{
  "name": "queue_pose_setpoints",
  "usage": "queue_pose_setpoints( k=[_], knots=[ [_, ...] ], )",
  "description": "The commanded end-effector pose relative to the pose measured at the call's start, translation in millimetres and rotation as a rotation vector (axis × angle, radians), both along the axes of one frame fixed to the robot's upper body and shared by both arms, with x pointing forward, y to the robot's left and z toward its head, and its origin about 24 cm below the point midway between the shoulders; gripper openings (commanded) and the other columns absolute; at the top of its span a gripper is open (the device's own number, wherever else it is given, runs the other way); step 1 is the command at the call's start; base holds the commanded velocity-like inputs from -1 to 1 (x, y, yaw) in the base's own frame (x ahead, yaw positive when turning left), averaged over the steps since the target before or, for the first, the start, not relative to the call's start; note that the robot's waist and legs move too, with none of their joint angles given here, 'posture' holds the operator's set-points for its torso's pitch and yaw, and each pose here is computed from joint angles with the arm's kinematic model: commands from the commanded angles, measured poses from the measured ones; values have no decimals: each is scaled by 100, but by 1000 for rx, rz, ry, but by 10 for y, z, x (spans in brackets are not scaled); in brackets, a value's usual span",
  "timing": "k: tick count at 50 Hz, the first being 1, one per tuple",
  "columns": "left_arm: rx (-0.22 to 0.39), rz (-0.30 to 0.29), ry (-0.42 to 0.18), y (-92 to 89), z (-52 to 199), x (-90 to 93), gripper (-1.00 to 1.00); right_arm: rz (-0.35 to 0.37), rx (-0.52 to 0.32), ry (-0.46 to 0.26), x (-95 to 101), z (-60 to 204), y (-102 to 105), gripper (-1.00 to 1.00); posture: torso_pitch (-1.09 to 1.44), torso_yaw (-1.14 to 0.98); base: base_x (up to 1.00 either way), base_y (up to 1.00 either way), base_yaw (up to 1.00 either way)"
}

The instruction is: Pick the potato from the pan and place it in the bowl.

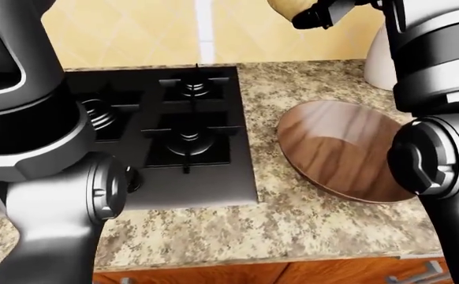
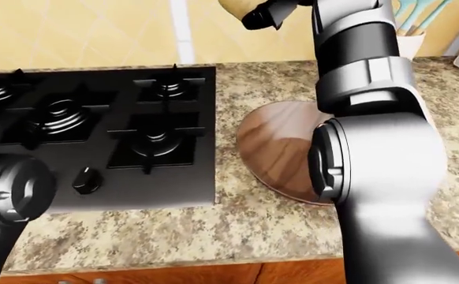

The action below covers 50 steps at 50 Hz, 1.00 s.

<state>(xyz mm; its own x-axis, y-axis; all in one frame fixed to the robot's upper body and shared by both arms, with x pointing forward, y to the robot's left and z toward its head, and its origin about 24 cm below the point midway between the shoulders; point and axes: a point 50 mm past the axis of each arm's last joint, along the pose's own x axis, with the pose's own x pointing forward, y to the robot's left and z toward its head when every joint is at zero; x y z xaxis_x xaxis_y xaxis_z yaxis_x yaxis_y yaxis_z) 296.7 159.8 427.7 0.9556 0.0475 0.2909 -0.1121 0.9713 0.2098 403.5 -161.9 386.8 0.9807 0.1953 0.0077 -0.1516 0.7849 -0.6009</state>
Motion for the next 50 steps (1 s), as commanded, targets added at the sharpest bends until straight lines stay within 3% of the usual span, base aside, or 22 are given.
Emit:
queue_pose_setpoints(
  k=[1, 17, 25, 36, 50],
  knots=[
    [0, 6, -63, 9, 109, -78, 100, 20, -1, -101, -96, 248, 42, -100, 0, 0, 0, -45, 0],
    [5, 10, -67, 27, 145, -87, 100, 34, -16, -132, -161, 382, 40, -100, 0, 0, 0, -34, 0],
    [7, 21, -65, 73, 128, -68, 100, 43, -79, -121, -170, 385, 35, -100, 0, 0, 0, 0, 0],
    [14, 34, -63, 116, 111, -48, 100, 63, -177, -180, -332, 610, -28, -100, 0, 0, 0, 0, 0],
    [9, 39, -62, 149, 102, -40, 100, 119, -317, -177, -401, 590, 74, -100, 0, 0, 0, 0, 0]
  ],
)
